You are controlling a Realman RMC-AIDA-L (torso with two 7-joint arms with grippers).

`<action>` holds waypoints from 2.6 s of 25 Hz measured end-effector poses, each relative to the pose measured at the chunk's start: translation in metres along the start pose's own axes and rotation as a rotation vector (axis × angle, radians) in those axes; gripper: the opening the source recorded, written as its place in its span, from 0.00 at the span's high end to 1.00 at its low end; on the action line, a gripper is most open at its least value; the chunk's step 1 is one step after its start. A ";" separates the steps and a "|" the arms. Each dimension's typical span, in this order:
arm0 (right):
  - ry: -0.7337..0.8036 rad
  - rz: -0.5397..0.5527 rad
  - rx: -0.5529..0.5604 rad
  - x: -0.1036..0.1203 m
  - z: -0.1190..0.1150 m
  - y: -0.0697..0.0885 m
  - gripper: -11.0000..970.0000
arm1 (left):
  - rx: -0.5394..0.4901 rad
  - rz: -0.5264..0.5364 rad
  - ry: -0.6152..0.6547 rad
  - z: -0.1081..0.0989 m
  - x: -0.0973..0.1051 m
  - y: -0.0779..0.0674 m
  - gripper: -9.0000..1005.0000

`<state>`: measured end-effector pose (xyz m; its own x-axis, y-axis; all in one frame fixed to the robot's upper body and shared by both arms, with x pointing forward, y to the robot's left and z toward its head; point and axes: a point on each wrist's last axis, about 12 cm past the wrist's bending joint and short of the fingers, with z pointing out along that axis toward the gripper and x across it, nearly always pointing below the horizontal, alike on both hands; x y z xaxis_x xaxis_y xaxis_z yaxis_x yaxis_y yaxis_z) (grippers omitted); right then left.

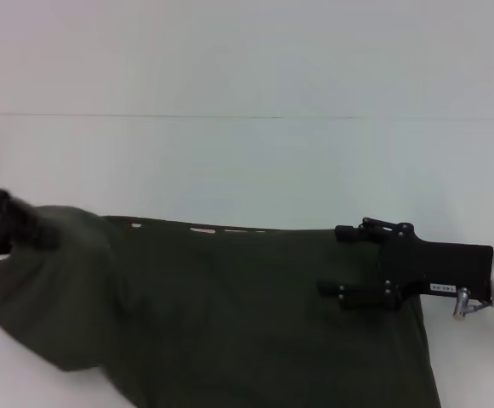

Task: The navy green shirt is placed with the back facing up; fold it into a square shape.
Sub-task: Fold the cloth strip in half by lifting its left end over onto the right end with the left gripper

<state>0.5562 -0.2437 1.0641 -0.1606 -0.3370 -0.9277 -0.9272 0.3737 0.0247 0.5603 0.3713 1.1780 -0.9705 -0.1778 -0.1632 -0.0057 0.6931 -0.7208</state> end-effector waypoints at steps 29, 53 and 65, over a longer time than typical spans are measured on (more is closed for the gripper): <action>-0.077 0.114 0.167 0.025 -0.031 0.003 0.04 | 0.402 0.135 0.148 0.151 0.010 -0.093 0.94; -0.136 0.227 0.365 0.053 -0.075 0.009 0.04 | 0.501 0.245 0.149 0.211 0.042 -0.105 0.77; -0.301 0.285 0.351 0.041 -0.097 0.015 0.04 | 0.773 0.426 0.143 0.184 0.056 -0.111 0.29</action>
<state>0.5033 -0.3359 1.0625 -0.2372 0.0626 -0.9694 -0.6844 0.6975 0.2125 0.5505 0.1562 1.1251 -0.8744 0.1120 -0.4721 0.4758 0.0066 -0.8795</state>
